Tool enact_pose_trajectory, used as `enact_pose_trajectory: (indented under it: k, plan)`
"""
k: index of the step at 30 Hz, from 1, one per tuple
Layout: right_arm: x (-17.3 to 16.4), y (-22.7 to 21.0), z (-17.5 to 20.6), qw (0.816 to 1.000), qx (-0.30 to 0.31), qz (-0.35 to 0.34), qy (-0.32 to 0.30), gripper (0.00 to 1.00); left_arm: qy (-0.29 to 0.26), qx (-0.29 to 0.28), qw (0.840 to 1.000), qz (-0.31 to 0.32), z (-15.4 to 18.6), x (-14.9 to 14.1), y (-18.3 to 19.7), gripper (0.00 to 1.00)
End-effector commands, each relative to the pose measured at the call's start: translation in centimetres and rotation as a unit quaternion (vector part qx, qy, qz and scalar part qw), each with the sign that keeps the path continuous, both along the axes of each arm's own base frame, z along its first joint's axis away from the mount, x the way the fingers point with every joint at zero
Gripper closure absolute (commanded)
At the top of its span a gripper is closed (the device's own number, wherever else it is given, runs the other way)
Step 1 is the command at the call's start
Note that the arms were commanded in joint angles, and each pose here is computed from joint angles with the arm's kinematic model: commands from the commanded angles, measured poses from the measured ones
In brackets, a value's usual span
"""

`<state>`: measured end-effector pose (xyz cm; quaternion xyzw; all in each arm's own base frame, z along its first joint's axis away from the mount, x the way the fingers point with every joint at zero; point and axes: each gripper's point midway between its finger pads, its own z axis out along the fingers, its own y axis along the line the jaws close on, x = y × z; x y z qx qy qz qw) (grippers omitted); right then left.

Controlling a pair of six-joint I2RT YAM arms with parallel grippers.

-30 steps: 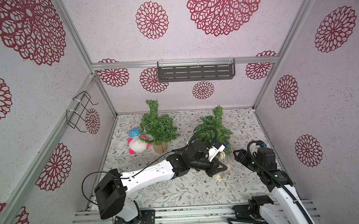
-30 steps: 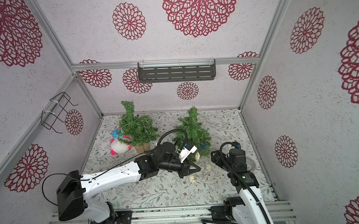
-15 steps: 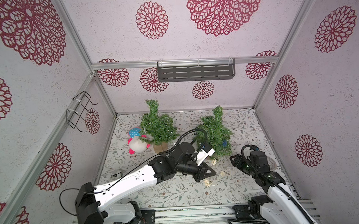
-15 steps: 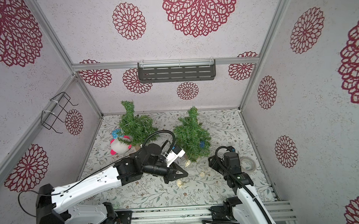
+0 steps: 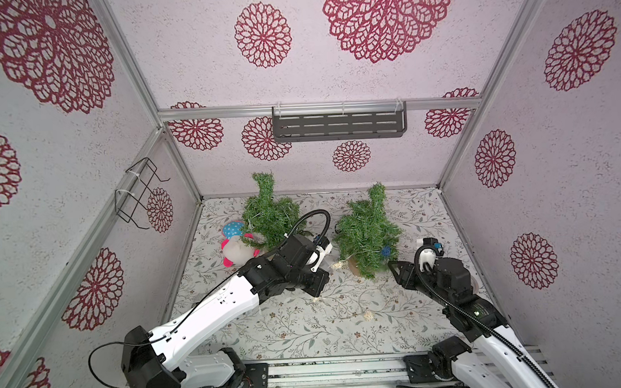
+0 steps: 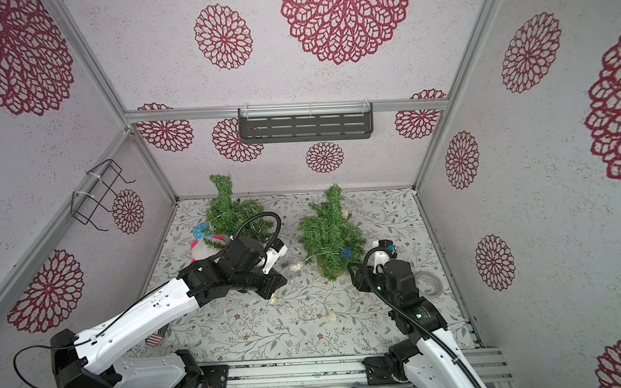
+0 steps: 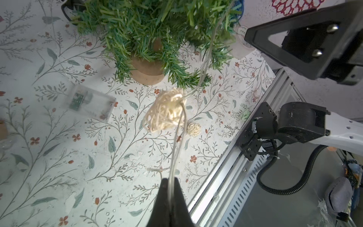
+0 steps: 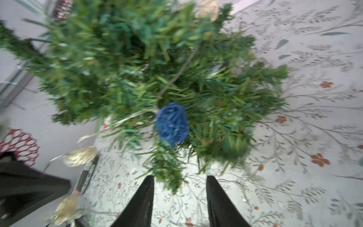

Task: Wrap string light around the christmas tree
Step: Wrap the light string around the Christmas tree.

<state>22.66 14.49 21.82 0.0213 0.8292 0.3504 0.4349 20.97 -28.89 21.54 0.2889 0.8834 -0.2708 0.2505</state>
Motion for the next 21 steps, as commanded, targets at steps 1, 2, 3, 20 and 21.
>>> enact_pose_trajectory:
  k: [1,2,3,20,21]
  plan:
    - [-0.7,1.8,3.5,0.998,0.047,0.032,-0.034,0.49,-0.015,-0.005,1.000,-0.002,0.7,0.8,-0.3,1.00]
    - [-0.8,2.3,3.8,0.997,0.058,0.037,-0.033,0.46,-0.013,-0.004,1.000,-0.001,0.5,0.9,-0.3,1.00]
    - [-0.9,2.8,4.0,0.996,0.071,0.040,-0.033,0.45,-0.013,-0.005,1.000,-0.001,0.5,0.9,-0.3,1.00]
    - [0.5,15.1,5.9,0.959,0.283,0.019,0.024,0.35,-0.010,-0.100,0.995,-0.011,1.5,0.4,-2.2,1.00]
    - [0.7,15.4,5.6,0.956,0.292,0.012,0.032,0.37,-0.011,-0.103,0.995,-0.013,1.6,0.3,-2.3,1.00]
